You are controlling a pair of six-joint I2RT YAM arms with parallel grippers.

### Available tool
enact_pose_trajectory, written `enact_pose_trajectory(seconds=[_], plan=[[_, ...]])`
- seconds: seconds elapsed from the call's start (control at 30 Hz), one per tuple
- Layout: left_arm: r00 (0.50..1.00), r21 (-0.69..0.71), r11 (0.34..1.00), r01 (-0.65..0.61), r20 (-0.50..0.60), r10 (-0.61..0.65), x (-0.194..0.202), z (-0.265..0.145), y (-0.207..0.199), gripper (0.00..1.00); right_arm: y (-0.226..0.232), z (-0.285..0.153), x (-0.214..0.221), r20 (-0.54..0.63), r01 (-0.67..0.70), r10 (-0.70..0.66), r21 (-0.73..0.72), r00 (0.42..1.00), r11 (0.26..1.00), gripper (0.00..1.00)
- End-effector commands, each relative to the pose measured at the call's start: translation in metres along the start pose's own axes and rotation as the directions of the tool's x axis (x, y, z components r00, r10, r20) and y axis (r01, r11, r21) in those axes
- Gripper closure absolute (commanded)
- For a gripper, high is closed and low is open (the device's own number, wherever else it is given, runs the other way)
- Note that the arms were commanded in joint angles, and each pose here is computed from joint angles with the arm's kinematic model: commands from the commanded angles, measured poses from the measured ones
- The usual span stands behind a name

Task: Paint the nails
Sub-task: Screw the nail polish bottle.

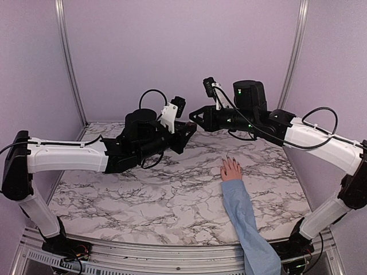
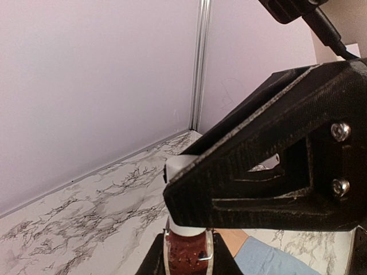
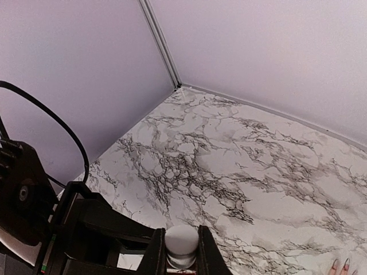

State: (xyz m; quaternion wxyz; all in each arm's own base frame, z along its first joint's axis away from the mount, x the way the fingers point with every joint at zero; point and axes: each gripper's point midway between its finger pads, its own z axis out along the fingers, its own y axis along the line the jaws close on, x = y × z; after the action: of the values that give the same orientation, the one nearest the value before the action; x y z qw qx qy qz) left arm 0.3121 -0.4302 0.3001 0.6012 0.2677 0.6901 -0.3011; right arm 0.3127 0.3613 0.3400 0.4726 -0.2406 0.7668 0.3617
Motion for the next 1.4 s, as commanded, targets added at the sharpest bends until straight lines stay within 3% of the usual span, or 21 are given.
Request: enact_pose_trajectory(seconds=[0.0, 0.23, 0.43, 0.63, 0.73, 0.83, 0.93, 1.1, 1.37], plan=[[0.997, -0.093, 0.996, -0.016, 0.076, 0.023, -0.033, 0.004, 0.010, 1.00, -0.010, 0.003, 0.008, -0.019, -0.033, 0.034, 0.067, 0.999, 0.997, 1.00], [0.997, -0.018, 1.000, 0.004, 0.082, -0.002, -0.035, -0.004, 0.001, 1.00, -0.001, -0.011, -0.008, 0.014, 0.002, -0.003, 0.043, 1.000, 0.999, 0.96], [0.995, 0.179, 0.984, -0.008, 0.096, -0.009, -0.047, -0.020, -0.025, 1.00, 0.010, -0.036, -0.032, 0.090, 0.081, -0.082, 0.015, 0.993, 0.997, 0.57], [0.993, 0.375, 0.927, -0.013, 0.114, -0.032, -0.065, -0.043, -0.050, 1.00, 0.028, -0.069, -0.055, 0.169, 0.161, -0.146, -0.078, 0.975, 0.984, 0.40], [0.994, 0.516, 0.856, -0.019, 0.104, -0.040, -0.069, -0.057, -0.070, 1.00, 0.047, -0.088, -0.061, 0.200, 0.227, -0.186, -0.210, 0.962, 0.951, 0.38], [0.996, 0.679, 0.734, 0.015, 0.050, -0.067, -0.068, -0.072, -0.094, 1.00, 0.070, -0.105, -0.062, 0.220, 0.295, -0.228, -0.347, 0.948, 0.890, 0.37], [0.996, 0.757, 0.652, 0.043, 0.021, -0.090, -0.069, -0.084, -0.108, 1.00, 0.095, -0.122, -0.059, 0.228, 0.338, -0.257, -0.481, 0.939, 0.809, 0.36], [0.994, 0.802, 0.597, 0.024, 0.044, -0.099, -0.079, -0.098, -0.117, 1.00, 0.125, -0.144, -0.048, 0.245, 0.361, -0.266, -0.643, 0.932, 0.676, 0.37], [0.993, 0.848, 0.529, 0.017, 0.048, -0.109, -0.088, -0.103, -0.134, 1.00, 0.144, -0.148, -0.036, 0.226, 0.353, -0.280, -0.729, 0.933, 0.586, 0.43]])
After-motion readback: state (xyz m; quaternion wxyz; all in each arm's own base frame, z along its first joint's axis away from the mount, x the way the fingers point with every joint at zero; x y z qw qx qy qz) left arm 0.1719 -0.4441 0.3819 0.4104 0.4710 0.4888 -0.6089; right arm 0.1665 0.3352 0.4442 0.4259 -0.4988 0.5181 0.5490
